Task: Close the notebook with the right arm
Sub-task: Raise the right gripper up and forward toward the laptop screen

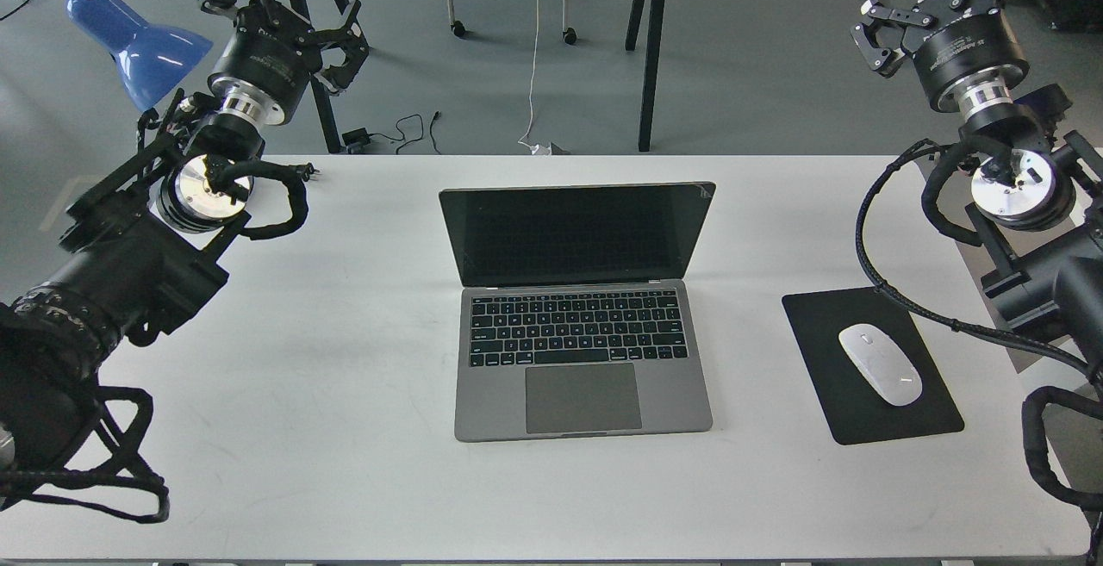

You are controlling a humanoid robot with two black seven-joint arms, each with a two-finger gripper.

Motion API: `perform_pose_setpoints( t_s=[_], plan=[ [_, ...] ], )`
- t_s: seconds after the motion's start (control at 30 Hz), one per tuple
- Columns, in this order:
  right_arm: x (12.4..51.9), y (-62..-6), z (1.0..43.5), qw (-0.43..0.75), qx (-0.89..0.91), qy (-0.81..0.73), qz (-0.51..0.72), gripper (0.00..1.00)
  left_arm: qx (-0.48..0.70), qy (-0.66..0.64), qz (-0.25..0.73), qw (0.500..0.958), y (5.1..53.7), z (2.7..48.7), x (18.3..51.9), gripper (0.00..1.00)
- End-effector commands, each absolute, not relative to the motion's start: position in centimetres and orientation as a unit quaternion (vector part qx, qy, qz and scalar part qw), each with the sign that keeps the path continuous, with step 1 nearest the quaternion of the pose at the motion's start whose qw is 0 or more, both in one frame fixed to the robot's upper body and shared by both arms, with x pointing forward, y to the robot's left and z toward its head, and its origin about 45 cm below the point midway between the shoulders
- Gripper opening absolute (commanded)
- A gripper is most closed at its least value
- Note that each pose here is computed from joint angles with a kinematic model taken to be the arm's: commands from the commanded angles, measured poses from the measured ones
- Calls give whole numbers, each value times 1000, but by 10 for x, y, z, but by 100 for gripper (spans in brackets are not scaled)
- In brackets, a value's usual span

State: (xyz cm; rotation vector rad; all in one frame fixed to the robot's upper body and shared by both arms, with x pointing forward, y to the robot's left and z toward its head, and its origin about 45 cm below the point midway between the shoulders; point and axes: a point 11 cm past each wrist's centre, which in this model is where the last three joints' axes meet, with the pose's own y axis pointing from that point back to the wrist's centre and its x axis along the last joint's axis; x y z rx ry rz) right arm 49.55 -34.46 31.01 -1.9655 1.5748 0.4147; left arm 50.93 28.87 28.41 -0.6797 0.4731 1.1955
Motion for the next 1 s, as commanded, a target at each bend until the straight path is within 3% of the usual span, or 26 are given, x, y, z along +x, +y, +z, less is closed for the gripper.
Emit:
perform_pose_setpoints(
  t_s=[0.0, 0.2, 0.7, 0.97],
  plan=[
    [493, -342, 303, 282, -742, 587, 158, 100, -312, 215, 547, 747, 289, 284, 509, 100],
    [492, -342, 298, 264, -748, 588, 154, 100, -315, 215, 548, 745, 290, 285, 509, 100],
    [506, -239, 290, 51, -845, 526, 79, 100, -318, 216, 548, 743, 291, 285, 509, 100],
    [505, -192, 275, 13, -862, 503, 68, 100, -317, 216, 548, 743, 291, 284, 509, 100]
  ],
)
